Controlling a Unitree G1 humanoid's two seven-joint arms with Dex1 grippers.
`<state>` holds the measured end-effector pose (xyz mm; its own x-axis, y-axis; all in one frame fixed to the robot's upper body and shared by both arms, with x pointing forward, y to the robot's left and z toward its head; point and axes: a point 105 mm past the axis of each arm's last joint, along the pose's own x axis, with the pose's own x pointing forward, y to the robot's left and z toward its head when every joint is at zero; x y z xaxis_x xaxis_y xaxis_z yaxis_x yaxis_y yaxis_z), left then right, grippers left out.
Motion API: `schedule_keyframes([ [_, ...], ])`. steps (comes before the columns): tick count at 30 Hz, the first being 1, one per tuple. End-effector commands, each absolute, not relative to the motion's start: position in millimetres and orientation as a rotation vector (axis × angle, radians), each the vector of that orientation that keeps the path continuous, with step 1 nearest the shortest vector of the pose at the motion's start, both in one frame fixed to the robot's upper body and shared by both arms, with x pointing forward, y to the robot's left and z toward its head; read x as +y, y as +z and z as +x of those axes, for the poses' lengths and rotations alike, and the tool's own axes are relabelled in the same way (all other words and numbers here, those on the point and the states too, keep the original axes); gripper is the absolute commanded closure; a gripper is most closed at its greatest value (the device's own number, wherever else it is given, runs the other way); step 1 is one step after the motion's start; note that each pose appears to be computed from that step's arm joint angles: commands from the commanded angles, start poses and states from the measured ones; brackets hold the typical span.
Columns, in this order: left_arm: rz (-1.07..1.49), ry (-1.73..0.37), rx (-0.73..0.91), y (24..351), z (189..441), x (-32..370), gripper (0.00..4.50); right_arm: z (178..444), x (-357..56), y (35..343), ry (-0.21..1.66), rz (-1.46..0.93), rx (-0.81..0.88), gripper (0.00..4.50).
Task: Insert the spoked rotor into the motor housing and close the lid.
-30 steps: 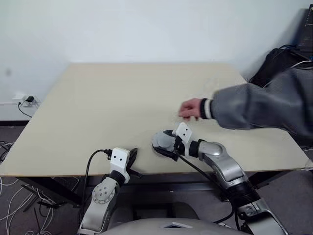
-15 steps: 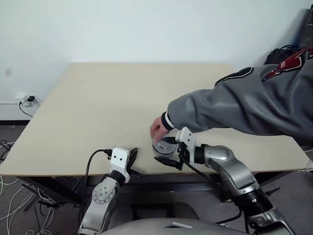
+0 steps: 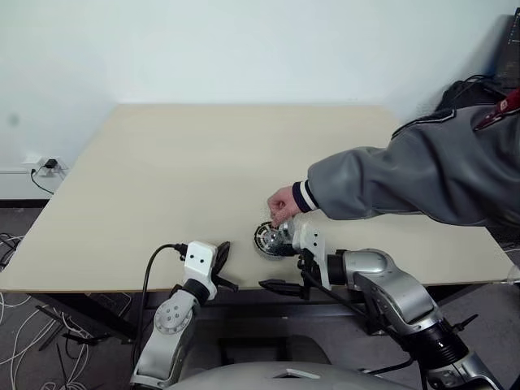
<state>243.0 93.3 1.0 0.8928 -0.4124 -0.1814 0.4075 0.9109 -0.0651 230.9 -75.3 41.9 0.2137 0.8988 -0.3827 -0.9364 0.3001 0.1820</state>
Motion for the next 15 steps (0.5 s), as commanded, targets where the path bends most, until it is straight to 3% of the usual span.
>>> schedule_keyframes([
  [1,-0.03,-0.437,0.126,16.4,248.1,89.6,4.5,233.1,-71.6,54.7,1.292,-0.111,0.408,0.03],
  [15,-0.039,-0.426,0.128,15.5,247.2,89.5,4.5,234.5,-71.4,56.7,1.294,-0.11,0.403,0.03],
])
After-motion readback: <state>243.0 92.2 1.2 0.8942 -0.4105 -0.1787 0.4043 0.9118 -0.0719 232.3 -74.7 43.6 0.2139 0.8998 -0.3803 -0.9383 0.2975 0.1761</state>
